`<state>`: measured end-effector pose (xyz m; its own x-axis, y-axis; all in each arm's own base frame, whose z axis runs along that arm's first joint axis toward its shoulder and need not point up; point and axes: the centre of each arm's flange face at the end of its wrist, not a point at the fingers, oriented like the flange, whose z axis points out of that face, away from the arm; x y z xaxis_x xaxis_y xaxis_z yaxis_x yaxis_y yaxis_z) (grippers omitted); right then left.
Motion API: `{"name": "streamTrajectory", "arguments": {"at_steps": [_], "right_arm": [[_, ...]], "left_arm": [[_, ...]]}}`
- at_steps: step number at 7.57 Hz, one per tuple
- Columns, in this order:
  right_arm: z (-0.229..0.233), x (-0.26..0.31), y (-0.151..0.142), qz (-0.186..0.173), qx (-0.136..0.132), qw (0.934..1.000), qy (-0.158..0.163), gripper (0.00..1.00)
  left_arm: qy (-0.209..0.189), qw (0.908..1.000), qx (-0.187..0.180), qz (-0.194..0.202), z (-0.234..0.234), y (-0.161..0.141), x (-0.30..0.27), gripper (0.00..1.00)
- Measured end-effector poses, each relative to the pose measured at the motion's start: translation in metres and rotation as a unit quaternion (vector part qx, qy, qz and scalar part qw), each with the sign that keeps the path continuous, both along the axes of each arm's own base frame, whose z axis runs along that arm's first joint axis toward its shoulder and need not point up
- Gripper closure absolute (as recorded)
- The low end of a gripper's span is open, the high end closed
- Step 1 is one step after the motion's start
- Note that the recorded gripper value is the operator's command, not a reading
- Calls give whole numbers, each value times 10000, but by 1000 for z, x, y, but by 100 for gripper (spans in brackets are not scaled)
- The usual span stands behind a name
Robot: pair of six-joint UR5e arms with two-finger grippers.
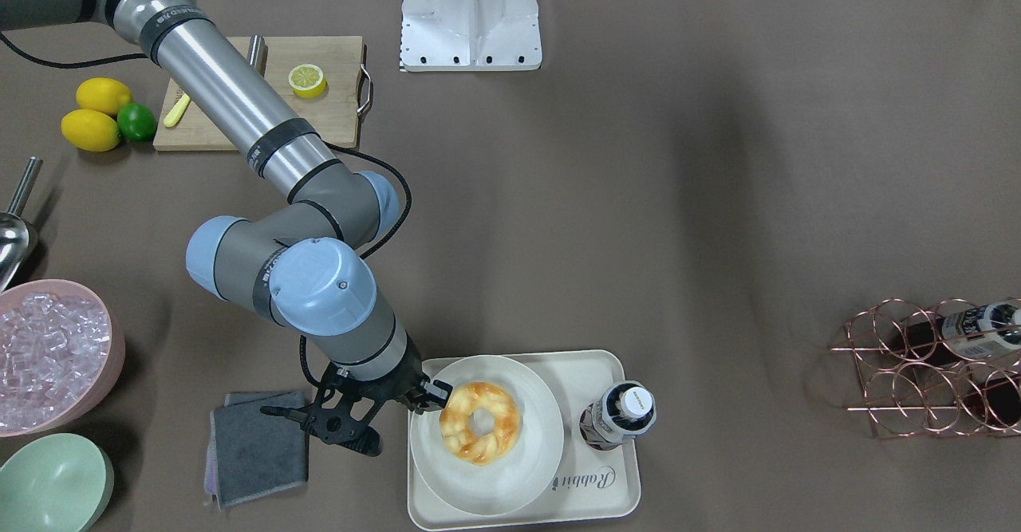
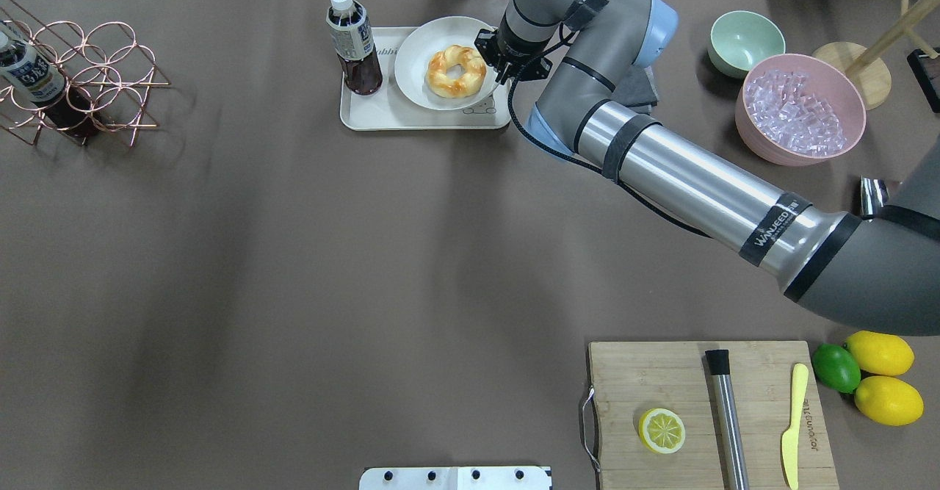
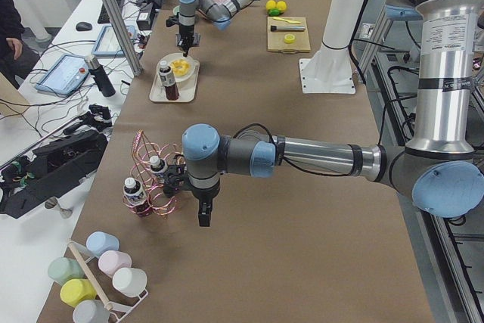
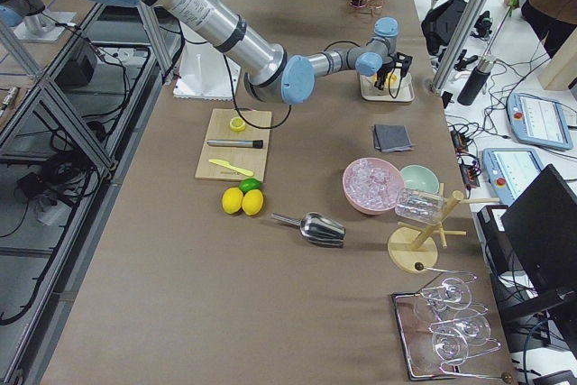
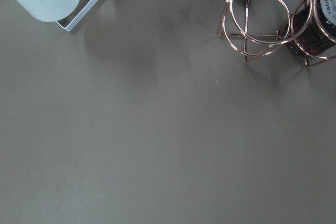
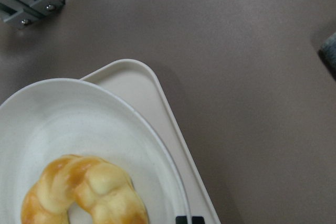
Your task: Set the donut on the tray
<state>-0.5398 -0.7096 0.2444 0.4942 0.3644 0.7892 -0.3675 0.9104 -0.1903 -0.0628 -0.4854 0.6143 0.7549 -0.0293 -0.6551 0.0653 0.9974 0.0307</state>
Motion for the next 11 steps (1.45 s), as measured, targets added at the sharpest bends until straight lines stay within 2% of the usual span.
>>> {"name": "streamTrajectory", "arguments": {"at_steps": [4,5,6,9,11], "right_arm": [[-4,-18,1,26,36,9999,116,98],[-3,-19,2,22,34,9999,128,56],[-3,-21,2,21,43,9999,130,45],[3,-22,4,-22,58,9998,167,30],[-6,0,-5,-211,206,9990,349,25]], "left_arm": [[7,10000,5,-6,-1,0,-1,1],[3,10000,6,-7,-1,0,-1,1],[1,10000,2,-8,0,0,-1,1],[3,10000,-6,-20,0,1,-2,1],[0,10000,-26,-27,1,1,-2,1]]}}
